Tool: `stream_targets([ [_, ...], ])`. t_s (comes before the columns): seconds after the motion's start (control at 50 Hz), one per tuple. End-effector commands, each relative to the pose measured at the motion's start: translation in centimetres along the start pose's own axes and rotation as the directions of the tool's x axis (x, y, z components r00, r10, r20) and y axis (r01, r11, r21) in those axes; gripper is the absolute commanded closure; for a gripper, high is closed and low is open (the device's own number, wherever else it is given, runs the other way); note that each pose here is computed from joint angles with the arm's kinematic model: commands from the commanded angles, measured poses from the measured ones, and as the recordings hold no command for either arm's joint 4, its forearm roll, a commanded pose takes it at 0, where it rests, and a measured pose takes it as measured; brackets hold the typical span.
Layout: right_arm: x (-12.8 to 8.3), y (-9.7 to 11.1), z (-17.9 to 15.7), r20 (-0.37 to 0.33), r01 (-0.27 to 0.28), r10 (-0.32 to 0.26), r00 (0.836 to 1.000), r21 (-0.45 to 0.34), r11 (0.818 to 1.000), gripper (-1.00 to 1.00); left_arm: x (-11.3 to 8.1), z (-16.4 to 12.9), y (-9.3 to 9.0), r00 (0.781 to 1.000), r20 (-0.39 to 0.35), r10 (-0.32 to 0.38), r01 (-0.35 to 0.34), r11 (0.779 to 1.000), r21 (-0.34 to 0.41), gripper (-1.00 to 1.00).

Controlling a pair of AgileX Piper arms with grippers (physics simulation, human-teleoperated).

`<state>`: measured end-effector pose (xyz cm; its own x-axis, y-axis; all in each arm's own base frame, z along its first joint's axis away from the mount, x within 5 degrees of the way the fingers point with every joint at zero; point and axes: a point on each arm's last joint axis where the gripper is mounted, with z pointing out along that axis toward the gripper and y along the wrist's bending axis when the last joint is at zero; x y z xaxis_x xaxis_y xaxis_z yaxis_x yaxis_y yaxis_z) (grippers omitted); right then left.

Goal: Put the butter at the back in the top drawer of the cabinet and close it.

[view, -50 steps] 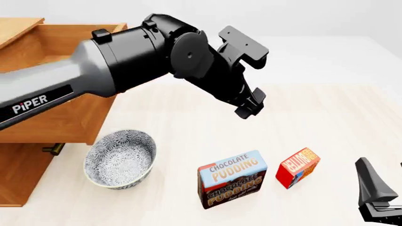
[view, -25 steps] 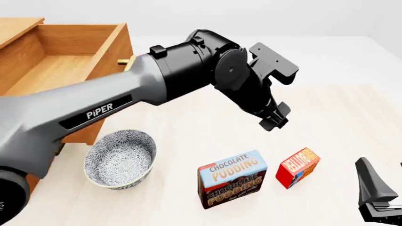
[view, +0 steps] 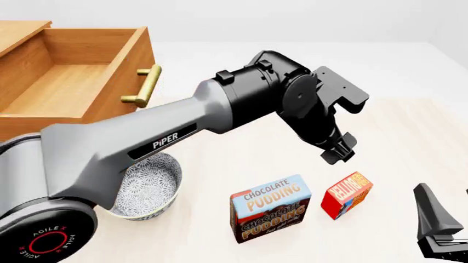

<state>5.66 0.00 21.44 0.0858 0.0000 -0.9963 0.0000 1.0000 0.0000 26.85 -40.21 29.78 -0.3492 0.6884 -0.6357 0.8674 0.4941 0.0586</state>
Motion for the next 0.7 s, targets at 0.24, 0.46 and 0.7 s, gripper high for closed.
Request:
stream_targets([
  [0.24, 0.0, 0.0, 0.0, 0.0, 0.0, 0.0, 1.0, 0.0, 1.0, -1.0, 0.0, 2.6, -1.2, 0.999, -0.038, 0.003, -0.002, 1.0, 0.018, -1.0],
  [0.46, 0.0, 0.0, 0.0, 0.0, 0.0, 0.0, 1.0, 0.0, 1.0, -1.0, 0.2, 3.5, -1.7, 0.998, -0.058, 0.005, -0.004, 1.0, 0.025, -1.0],
  [0.7, 0.0, 0.0, 0.0, 0.0, 0.0, 0.0, 1.0, 0.0, 1.0, -1.0, 0.2, 4.0, -1.7, 0.998, -0.064, 0.005, -0.004, 1.0, 0.026, -1.0],
])
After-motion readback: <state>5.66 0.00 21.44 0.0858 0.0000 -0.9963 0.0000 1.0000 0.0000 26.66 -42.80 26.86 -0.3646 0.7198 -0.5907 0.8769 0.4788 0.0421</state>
